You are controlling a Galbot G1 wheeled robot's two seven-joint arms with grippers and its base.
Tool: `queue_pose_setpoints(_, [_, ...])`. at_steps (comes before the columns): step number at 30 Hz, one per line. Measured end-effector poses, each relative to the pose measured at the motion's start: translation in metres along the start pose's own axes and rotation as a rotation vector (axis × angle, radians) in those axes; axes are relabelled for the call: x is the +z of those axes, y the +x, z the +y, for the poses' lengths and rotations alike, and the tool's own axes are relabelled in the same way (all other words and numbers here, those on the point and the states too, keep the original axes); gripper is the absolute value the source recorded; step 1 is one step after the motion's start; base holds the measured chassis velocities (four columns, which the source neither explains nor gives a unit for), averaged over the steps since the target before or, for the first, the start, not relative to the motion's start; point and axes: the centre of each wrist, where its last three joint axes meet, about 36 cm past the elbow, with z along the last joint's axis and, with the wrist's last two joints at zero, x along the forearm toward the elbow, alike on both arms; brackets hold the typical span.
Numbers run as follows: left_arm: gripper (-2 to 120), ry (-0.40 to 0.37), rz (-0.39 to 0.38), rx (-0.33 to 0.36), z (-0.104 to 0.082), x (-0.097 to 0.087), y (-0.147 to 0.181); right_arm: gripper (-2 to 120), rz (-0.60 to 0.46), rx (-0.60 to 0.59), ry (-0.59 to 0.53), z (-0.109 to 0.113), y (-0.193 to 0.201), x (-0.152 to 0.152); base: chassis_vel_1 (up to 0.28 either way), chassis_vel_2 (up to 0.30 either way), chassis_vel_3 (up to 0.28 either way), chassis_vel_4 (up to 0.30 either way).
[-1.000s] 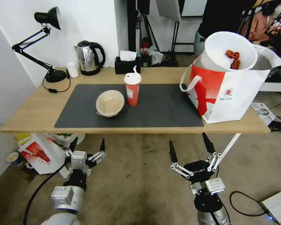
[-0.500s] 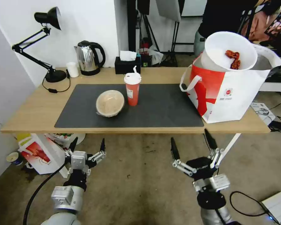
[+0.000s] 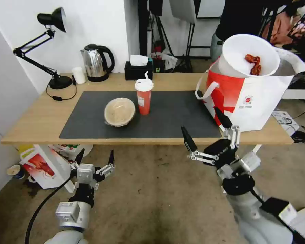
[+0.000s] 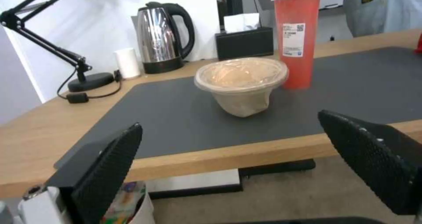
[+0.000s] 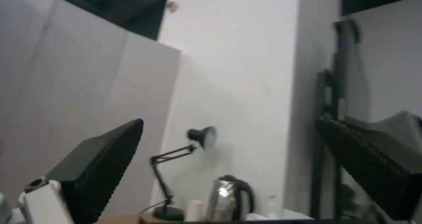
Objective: Pick up the trash from the table and place it into the takeout bag.
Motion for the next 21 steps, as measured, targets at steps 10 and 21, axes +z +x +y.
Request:
queue_pose_setpoints(10, [100,0.0,0.0,0.0,0.0,0.0,0.0,100,0.045,-0.208,-0.039,-0.06,-0.032,0.006,0.0,0.0,0.0,0.0])
queue_pose_setpoints(21, [100,0.0,0.0,0.0,0.0,0.0,0.0,100,0.118,-0.276,-0.199,-0.11,-0.088,0.016,0.0,0.0,0.0,0.0])
